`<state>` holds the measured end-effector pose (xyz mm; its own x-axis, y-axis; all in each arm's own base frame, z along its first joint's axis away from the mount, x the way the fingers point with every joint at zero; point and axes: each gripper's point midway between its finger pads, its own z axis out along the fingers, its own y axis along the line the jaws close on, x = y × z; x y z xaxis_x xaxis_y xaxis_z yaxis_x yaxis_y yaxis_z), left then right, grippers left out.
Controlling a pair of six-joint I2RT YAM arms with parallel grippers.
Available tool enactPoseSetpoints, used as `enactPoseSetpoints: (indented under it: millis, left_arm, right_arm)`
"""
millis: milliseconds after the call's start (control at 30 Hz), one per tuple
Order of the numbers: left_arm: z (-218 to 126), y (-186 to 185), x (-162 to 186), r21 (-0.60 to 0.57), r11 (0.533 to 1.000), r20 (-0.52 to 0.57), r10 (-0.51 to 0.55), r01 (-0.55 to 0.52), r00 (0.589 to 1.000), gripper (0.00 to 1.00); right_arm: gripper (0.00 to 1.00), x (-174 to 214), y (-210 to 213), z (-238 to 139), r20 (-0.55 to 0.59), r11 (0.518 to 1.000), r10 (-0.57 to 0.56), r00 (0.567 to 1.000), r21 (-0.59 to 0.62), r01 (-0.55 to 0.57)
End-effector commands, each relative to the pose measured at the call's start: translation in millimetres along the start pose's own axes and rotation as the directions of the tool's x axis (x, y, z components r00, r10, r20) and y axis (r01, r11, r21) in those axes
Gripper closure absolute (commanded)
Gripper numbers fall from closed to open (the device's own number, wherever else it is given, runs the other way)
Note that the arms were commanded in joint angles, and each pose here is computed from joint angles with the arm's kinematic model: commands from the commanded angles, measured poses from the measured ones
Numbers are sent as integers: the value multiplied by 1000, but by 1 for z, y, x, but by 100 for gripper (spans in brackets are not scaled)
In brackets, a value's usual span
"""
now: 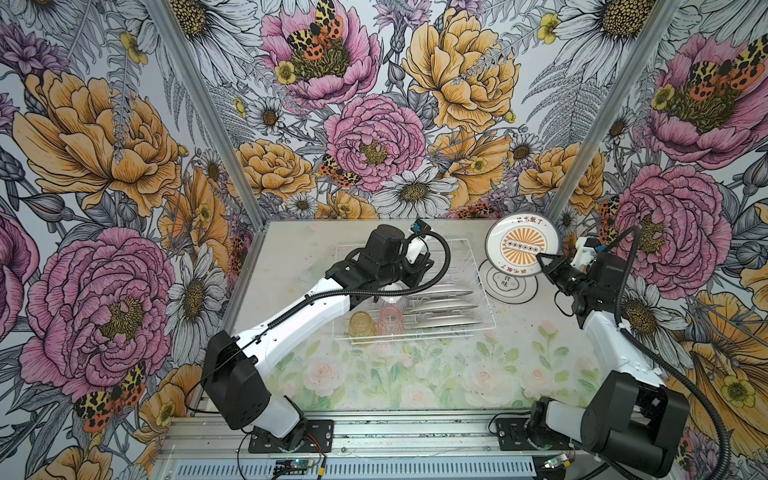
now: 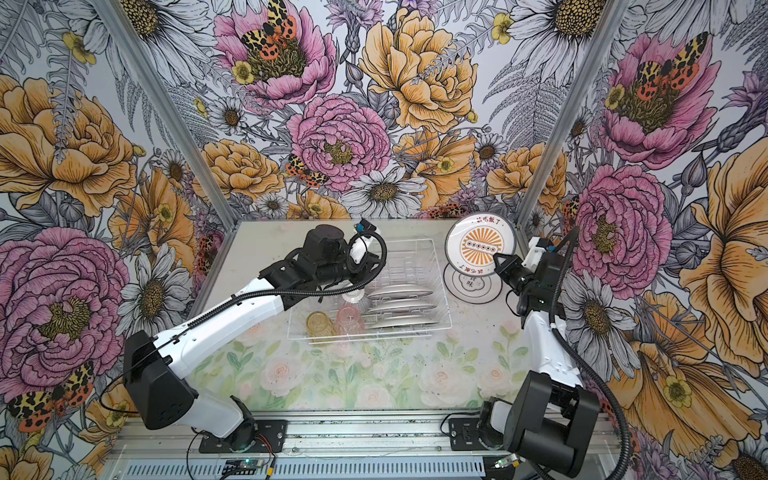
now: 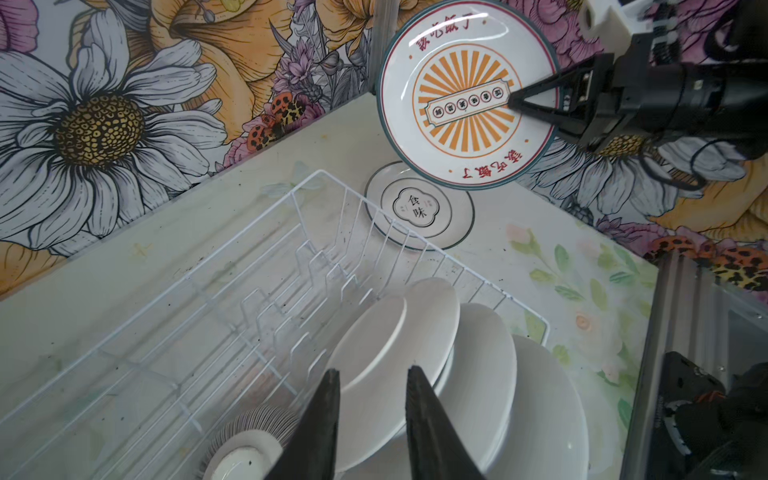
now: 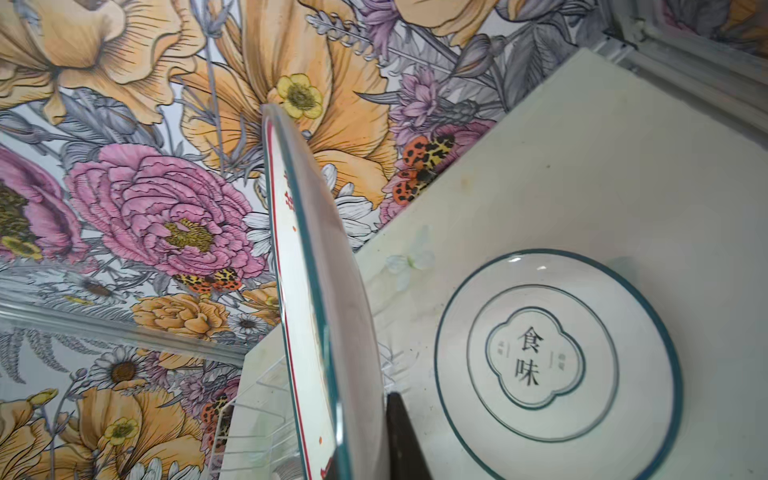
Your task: Unload the mixed dishes from the dish rack
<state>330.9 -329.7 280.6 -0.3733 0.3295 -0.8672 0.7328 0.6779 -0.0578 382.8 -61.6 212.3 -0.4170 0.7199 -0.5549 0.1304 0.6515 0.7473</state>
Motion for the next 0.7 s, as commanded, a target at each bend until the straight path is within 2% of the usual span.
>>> enactPoseSetpoints:
  millis: [0, 200, 500, 667]
  left_arm:
    - [-5, 23, 23, -130, 990, -78, 49, -59, 996, 71]
    - [-2, 21, 31, -130, 989, -100, 58, -71, 993, 70]
    - [6, 12, 35, -155, 974, -155, 139, -163, 978, 68]
    - [10, 9, 38, -150, 974, -169, 147, -172, 975, 68]
  right_arm:
    - [100, 4, -32, 5, 7, 996, 7, 1000, 89, -8]
    - [100, 19, -75, 20, -31, 984, 65, 997, 168, -59]
    - [100, 39, -100, 40, -79, 979, 149, 986, 150, -136]
    - [100, 46, -105, 45, -96, 978, 172, 980, 140, -157]
